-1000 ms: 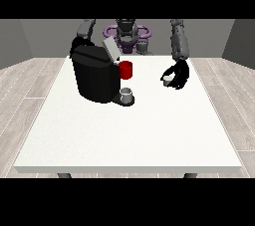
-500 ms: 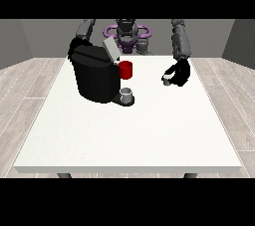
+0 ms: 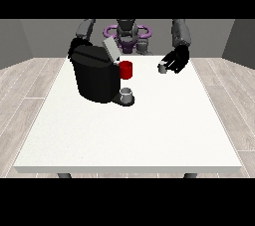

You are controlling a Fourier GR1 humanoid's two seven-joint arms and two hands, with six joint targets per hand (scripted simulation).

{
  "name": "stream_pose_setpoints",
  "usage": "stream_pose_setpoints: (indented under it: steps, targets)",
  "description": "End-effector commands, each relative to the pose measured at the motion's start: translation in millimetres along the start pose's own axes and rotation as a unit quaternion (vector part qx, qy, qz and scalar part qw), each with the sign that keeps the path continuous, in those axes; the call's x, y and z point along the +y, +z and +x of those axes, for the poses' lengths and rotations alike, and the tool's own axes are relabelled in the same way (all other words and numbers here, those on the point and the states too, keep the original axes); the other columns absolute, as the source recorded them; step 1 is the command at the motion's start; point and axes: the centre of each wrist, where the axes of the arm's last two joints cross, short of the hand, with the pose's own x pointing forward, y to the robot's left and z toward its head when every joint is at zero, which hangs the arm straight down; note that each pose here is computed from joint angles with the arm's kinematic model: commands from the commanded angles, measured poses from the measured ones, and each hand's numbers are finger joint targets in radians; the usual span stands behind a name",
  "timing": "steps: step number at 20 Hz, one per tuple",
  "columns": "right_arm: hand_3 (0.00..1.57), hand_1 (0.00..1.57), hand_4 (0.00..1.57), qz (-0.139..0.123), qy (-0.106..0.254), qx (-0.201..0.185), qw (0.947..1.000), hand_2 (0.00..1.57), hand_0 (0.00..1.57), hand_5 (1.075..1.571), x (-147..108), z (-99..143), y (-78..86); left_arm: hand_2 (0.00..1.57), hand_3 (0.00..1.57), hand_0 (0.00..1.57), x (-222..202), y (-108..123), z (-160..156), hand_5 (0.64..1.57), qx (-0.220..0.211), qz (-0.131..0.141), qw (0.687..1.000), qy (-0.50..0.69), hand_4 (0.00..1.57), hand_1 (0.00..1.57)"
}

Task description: Insert the coffee pod into the coffee machine and close the lid

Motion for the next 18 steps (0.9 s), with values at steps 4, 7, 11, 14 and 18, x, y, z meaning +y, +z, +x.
stream_pose_setpoints:
  steps: [4, 7, 11, 14, 18]
  targets:
    - [0.0, 0.0, 0.46, -0.005, -0.007, -0.012, 0.9999, 0.0, 0.0, 1.571, 16, -7, -9.8, 1.33, 1.29, 1.25, 32, -28, 52, 1.571, -0.046, -0.004, 0.999, -0.008, 0.57, 1.25]
    - [0.0, 0.0, 0.5, 0.014, -0.006, 0.004, 0.9999, 0.0, 0.0, 1.571, 9, 2, -11.1, 1.33, 1.29, 1.25, 29, -31, 55, 1.571, -0.028, 0.004, 1.0, -0.008, 0.57, 1.25]
    - [0.0, 0.0, 0.5, 0.031, -0.005, 0.005, 0.9995, 0.0, 0.0, 1.571, 16, 4, -7.9, 1.33, 1.28, 1.25, 33, -40, 71, 1.571, -0.024, -0.009, 0.999, 0.019, 0.54, 1.25]
    - [0.0, 0.0, 0.5, 0.032, -0.012, -0.027, 0.999, 0.0, 0.0, 1.571, 17, 1, -9.1, 1.22, 1.23, 1.07, 64, -44, 88, 1.571, -0.051, 0.042, 0.998, -0.009, 0.52, 1.07]
    - [0.0, 0.0, 0.49, 0.04, 0.0, -0.029, 0.9988, 0.0, 0.0, 1.571, 25, 24, -16.4, 1.25, 1.2, 1.21, 86, -50, 101, 1.571, -0.032, 0.065, 0.997, 0.015, 0.51, 1.21]
